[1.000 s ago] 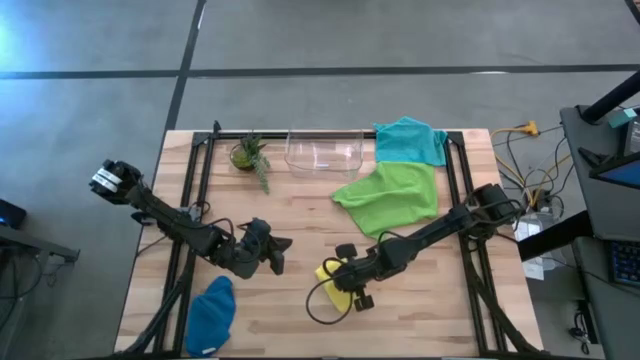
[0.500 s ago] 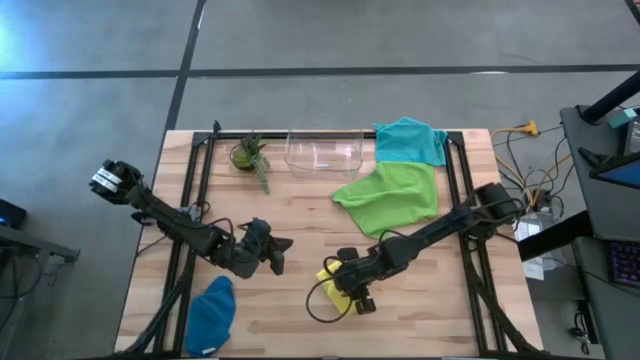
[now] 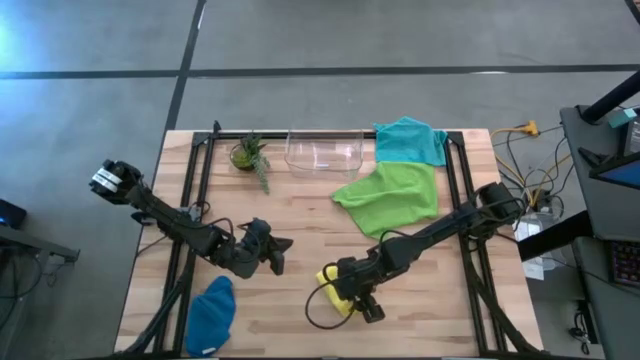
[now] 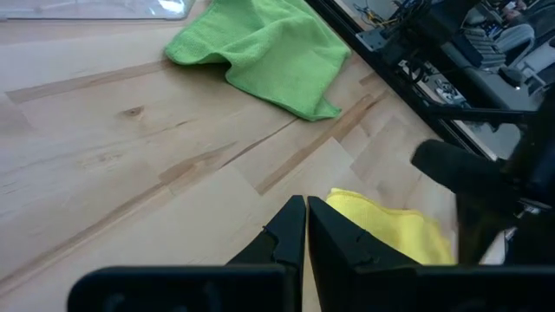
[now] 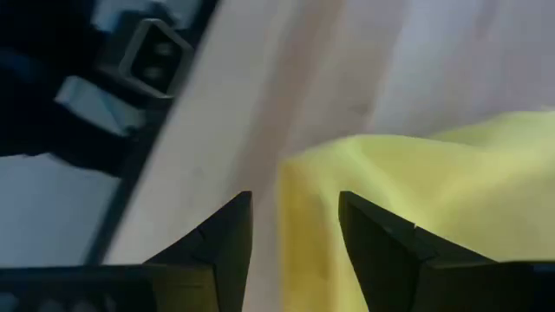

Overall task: Fold microfiber towels
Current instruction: Fold the yellow towel

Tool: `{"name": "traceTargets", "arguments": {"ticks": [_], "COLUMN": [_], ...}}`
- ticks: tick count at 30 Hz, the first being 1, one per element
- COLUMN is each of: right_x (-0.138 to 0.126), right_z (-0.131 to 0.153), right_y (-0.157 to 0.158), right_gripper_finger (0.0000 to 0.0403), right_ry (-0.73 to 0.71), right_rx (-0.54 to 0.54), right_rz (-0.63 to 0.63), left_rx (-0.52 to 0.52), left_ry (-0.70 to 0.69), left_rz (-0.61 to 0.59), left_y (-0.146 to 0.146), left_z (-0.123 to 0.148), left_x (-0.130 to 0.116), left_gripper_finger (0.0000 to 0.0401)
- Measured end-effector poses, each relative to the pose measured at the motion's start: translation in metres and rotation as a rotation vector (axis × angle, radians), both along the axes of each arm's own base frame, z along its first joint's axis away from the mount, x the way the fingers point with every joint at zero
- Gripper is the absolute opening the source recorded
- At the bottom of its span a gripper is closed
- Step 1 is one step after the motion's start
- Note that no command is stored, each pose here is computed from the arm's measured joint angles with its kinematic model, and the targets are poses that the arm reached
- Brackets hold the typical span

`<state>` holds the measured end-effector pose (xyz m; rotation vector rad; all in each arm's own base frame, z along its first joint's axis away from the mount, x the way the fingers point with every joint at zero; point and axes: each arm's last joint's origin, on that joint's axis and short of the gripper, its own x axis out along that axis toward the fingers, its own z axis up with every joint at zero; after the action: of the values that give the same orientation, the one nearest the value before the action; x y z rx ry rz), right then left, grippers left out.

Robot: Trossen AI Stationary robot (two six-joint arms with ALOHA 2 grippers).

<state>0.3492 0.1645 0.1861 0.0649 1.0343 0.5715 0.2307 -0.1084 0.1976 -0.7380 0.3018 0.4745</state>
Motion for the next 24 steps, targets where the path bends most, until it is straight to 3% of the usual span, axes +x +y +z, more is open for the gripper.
{"name": "traceTargets", "arguments": {"ticks": [6,9,16,20,24], "right_x": [-0.003,-0.004,-0.002,-0.001,-0.007], "right_z": [0.006,0.013,0.010,-0.001,-0.014], "right_y": [0.001,0.000,-0.016,-0.024,-0.030], "right_gripper_finger": [0.0154,0.0148,0.0136,0.0127,0.0110], "right_ry": [0.037,0.021,-0.034,-0.068,-0.036], "right_rx": [0.084,0.086,0.015,0.034,0.027], "right_rz": [0.018,-0.006,-0.074,-0.104,-0.122], "left_rx": [-0.011,-0.040,-0.019,0.020,-0.041], "left_ry": [-0.004,-0.020,-0.167,-0.130,-0.104], "left_rz": [-0.011,-0.083,-0.357,-0.370,-0.336], "left_y": [-0.001,-0.004,-0.027,-0.040,-0.048], "left_z": [0.000,0.002,-0.012,-0.034,-0.052], "left_x": [0.000,0.004,0.045,0.070,0.086], "left_gripper_finger": [0.0000,0.0000,0.0000,0.0000,0.0000]}}
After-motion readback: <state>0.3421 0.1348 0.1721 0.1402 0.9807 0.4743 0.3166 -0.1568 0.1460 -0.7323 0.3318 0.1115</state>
